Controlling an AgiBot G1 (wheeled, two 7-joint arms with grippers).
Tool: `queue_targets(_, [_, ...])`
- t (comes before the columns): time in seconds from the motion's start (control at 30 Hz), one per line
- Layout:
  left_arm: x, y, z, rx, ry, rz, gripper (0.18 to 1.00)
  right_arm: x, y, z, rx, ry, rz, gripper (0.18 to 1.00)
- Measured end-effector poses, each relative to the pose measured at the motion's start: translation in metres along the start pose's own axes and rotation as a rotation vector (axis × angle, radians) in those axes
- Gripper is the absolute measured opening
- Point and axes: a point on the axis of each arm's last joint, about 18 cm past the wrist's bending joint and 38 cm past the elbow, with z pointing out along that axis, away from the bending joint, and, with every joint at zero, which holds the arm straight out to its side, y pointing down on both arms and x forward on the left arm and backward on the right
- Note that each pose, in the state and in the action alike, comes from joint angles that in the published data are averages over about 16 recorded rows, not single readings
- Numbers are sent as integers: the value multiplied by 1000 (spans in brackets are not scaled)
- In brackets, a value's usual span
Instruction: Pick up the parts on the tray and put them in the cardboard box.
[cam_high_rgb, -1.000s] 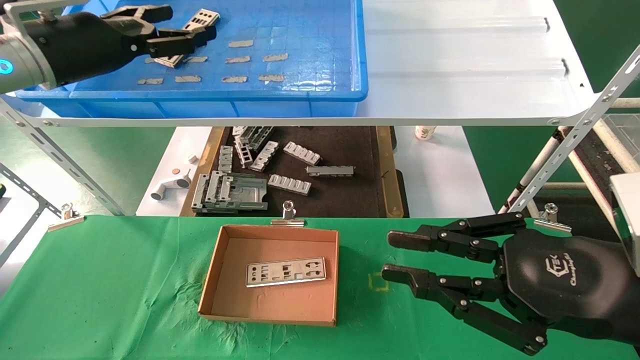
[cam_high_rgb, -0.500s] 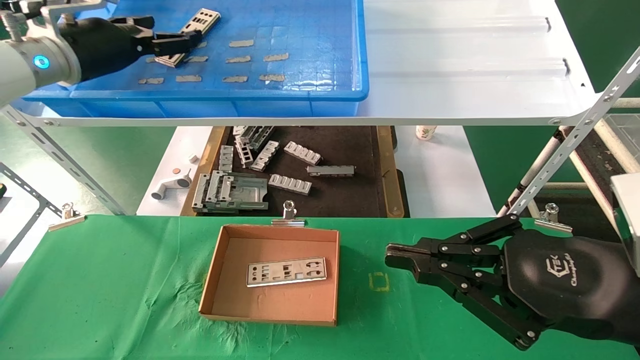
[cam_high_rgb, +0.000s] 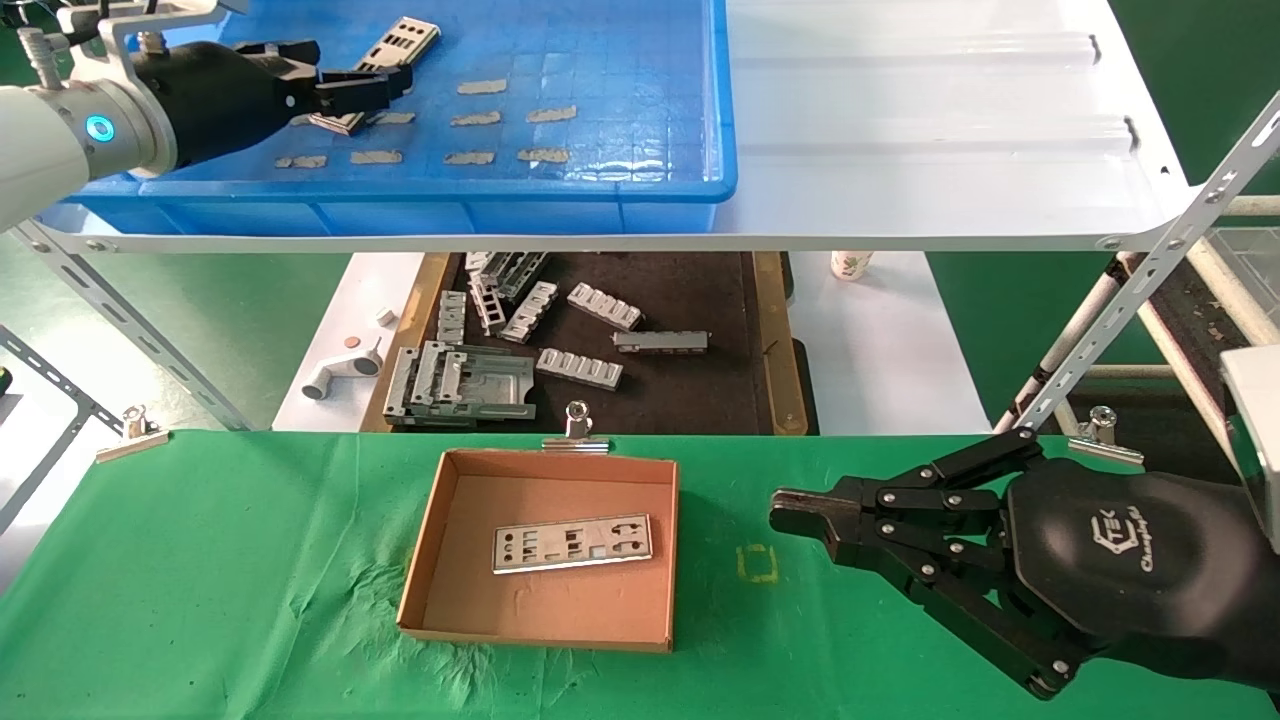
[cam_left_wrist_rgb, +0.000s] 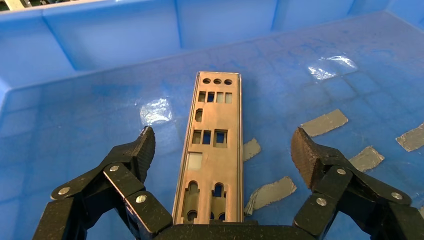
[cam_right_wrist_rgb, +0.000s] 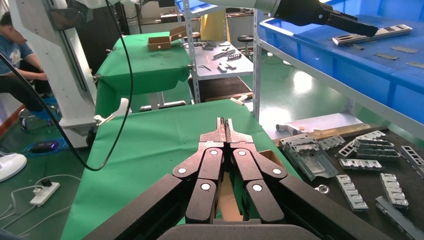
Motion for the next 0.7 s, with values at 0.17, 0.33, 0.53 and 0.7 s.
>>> queue_targets(0.17, [1, 1, 1, 0, -3, -9, 960, 0, 0, 0, 0, 0, 0, 191])
queue_targets(0.33, [2, 2, 3, -2, -6, -15, 911, 0, 0, 0, 0, 0, 0, 191])
queue_targets(0.53, [2, 4, 3, -4, -11, -23, 819, 0, 0, 0, 0, 0, 0, 191])
queue_targets(0.7, [2, 5, 4, -6, -15, -29, 708, 0, 0, 0, 0, 0, 0, 191])
